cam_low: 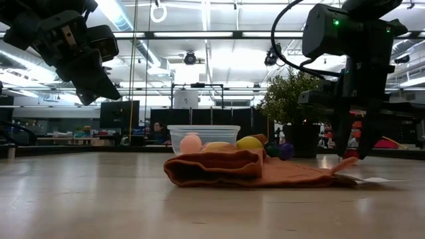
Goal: Pick and placing Produce into tupperware
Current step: Put the red cherry into the transparent bin
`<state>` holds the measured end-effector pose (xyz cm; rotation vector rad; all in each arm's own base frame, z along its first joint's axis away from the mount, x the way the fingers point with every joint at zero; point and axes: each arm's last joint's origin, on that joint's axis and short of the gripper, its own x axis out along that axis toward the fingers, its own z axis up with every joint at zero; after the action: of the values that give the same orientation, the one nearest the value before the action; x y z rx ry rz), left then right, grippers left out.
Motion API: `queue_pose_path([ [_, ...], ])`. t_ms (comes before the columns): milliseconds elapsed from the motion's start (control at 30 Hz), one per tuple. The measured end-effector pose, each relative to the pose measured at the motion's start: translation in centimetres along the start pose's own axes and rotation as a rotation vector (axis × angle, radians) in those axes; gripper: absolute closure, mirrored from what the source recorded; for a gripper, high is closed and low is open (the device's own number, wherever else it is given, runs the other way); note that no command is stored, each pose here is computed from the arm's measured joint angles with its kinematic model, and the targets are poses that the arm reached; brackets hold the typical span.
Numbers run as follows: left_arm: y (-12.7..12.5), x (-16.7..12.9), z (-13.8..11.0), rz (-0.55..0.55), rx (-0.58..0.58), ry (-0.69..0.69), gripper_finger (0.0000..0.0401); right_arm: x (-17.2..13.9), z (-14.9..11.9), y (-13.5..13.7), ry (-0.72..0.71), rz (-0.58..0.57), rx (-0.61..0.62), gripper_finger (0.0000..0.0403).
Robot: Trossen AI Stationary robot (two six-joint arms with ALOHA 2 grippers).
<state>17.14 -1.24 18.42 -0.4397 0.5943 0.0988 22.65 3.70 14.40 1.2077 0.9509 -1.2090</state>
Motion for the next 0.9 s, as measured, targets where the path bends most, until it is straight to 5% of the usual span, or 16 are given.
queue_pose_path([
  [900,0.0,0.0,0.0,0.0,0.012,0.0,0.0392,-0.02,-0.06,0.27,-0.001,0.03,0.02,0.0308],
])
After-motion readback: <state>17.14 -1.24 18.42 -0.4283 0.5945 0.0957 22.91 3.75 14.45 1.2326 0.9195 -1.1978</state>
